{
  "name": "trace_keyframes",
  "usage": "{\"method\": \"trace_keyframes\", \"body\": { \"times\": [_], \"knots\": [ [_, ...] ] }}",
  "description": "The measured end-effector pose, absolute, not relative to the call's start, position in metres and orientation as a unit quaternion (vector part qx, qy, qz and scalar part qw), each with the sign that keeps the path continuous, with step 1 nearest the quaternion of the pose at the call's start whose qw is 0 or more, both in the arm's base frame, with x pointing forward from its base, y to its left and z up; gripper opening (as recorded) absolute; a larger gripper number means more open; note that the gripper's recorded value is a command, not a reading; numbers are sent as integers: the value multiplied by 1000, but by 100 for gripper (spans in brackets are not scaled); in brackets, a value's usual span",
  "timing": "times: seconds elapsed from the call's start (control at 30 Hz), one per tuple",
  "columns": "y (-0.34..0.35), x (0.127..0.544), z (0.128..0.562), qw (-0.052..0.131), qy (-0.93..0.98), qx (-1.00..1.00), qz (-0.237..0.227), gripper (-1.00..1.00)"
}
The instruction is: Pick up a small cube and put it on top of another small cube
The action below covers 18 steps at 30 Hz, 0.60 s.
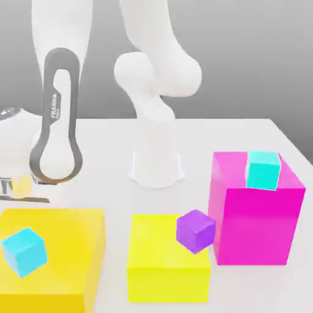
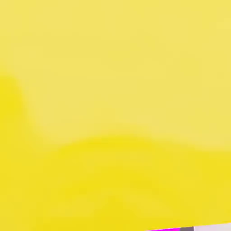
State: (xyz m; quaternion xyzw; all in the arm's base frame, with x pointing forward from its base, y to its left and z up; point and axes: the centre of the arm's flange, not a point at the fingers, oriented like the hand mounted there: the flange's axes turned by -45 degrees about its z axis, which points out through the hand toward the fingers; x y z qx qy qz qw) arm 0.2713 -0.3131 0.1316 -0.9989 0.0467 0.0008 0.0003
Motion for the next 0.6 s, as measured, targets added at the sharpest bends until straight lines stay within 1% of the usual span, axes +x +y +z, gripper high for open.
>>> {"method": "trace_keyframes", "body": {
  "times": [0.07,0.2,0.27,0.37,0.5,0.6],
  "knots": [
    [-313,271,133,0,47,-999,1,-100],
    [-315,272,170,-2,46,-999,1,-100],
    [-313,272,189,1,45,-999,2,-100],
    [-309,275,197,17,12,-999,36,-100],
    [-305,277,203,31,-38,-994,103,-100],
    [-302,298,221,24,-63,-989,132,-100]
  ]
}}
